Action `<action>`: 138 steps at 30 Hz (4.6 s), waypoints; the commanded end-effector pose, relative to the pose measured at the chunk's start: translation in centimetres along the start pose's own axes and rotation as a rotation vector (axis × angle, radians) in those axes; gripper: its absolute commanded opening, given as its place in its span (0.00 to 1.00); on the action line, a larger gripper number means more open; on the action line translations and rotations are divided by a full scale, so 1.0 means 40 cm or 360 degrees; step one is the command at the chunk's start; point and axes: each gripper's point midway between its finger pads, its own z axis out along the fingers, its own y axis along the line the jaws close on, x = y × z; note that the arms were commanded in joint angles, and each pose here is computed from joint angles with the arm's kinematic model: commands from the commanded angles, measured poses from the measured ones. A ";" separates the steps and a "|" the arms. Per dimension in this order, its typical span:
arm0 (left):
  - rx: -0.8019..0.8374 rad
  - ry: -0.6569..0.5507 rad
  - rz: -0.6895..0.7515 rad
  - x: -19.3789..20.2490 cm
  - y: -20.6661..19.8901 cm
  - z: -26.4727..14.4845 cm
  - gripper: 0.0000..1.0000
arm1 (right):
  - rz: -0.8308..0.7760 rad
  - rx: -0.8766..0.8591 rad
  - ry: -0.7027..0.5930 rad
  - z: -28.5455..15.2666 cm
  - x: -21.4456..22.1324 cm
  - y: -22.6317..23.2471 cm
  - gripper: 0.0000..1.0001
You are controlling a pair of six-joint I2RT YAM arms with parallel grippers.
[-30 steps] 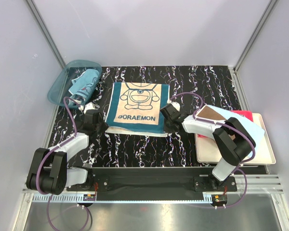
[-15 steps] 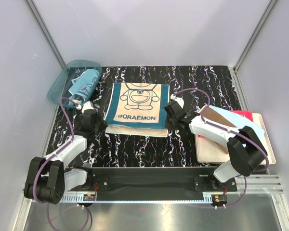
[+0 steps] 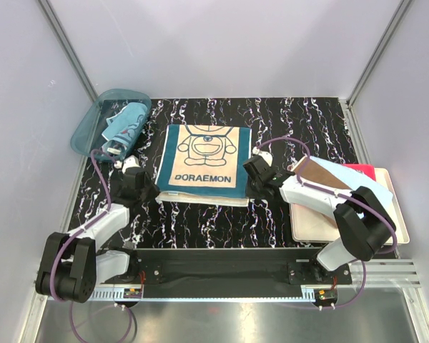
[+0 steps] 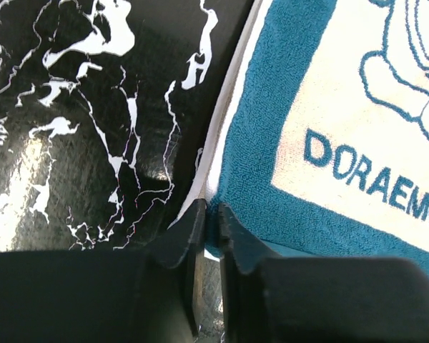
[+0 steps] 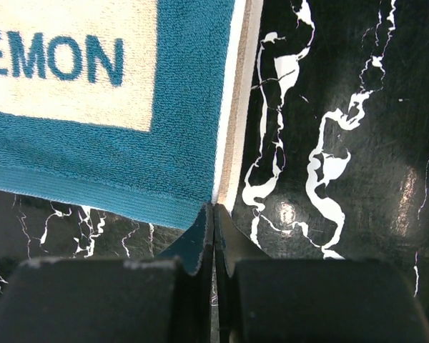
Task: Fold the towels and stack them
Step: Fold the towel
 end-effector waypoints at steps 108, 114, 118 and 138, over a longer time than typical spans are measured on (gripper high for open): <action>0.0355 0.0040 -0.0011 -0.357 -0.389 0.562 0.44 | 0.0405 -0.0897 -0.0121 0.447 -0.648 0.225 0.18; 0.0397 -0.0004 -0.0021 -0.389 -0.407 0.544 0.45 | 0.0424 -0.0870 -0.0108 0.466 -0.647 0.177 0.18; 0.0361 0.0064 -0.0020 -0.379 -0.390 0.577 0.45 | 0.0422 -0.0867 -0.0096 0.479 -0.646 0.154 0.18; 0.0548 -0.0192 0.0087 -0.573 -0.465 0.461 0.52 | 0.0285 -0.0769 -0.0262 0.311 -0.778 0.114 0.21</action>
